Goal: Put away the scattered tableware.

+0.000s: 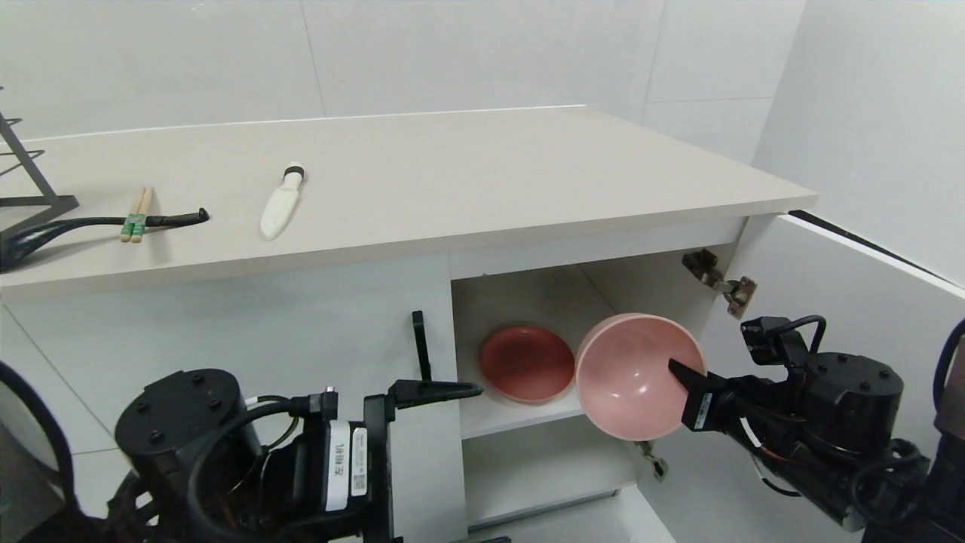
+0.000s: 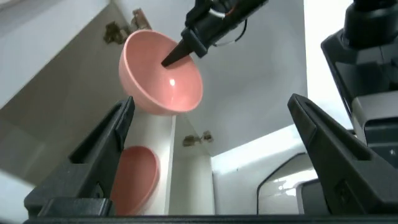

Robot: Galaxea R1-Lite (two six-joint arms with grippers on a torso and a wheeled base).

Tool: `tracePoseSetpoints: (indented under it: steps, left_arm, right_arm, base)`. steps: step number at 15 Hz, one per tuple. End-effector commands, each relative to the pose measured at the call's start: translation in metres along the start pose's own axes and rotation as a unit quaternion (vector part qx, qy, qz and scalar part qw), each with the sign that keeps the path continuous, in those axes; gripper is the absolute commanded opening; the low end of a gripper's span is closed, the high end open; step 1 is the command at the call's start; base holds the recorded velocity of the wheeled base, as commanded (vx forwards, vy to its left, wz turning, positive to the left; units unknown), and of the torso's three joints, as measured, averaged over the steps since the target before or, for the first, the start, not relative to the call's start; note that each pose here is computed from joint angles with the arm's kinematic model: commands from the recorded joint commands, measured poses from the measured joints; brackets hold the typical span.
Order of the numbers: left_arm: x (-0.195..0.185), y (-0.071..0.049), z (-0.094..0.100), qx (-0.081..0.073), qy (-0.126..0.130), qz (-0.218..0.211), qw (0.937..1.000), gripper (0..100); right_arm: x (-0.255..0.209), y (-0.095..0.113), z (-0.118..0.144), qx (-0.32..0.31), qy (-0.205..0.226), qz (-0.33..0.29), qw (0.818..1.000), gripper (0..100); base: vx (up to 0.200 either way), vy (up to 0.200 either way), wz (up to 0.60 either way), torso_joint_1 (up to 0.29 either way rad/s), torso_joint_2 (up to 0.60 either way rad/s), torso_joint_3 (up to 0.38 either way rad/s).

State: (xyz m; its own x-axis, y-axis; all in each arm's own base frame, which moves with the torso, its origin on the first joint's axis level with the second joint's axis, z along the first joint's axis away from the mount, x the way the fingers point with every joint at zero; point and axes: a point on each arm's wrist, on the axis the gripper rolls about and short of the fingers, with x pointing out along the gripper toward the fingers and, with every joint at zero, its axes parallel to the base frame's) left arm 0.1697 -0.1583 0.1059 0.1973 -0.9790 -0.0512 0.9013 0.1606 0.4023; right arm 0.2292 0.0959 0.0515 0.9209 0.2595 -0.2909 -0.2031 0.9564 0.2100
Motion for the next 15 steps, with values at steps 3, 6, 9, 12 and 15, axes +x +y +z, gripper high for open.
tracePoseSetpoints:
  steps: [3, 6, 9, 12, 15]
  left_arm:
    - [-0.049, -0.018, 0.016, 0.004, 0.012, 0.040, 0.9991, 100]
    - [-0.060, -0.012, 0.030, 0.012, 0.032, 0.169, 0.9850, 100]
    - [-0.066, -0.013, 0.042, 0.005, 0.021, 0.223, 0.9745, 100]
    - [-0.063, -0.024, 0.048, -0.065, 0.016, 0.241, 0.9682, 100]
    - [-0.062, -0.025, 0.045, -0.100, 0.036, 0.274, 0.9560, 100]
  right_arm:
    - [0.002, 0.003, -0.001, 0.004, 0.001, 0.006, 1.000, 0]
    - [0.038, -0.004, -0.023, 0.029, 0.030, -0.012, 0.999, 0]
    - [0.066, 0.000, -0.032, 0.027, 0.026, -0.006, 0.999, 0]
    - [0.087, 0.016, -0.041, 0.010, 0.021, 0.027, 0.999, 0]
    - [0.096, 0.016, -0.047, -0.043, 0.032, 0.075, 0.996, 0]
  base:
    - [0.000, 0.000, 0.00, 0.000, 0.00, 0.000]
    - [0.000, 0.000, 0.00, 0.000, 0.00, 0.000]
    - [0.000, 0.000, 0.00, 0.000, 0.00, 0.000]
    - [0.000, 0.000, 0.00, 0.000, 0.00, 0.000]
    - [0.000, 0.000, 0.00, 0.000, 0.00, 0.000]
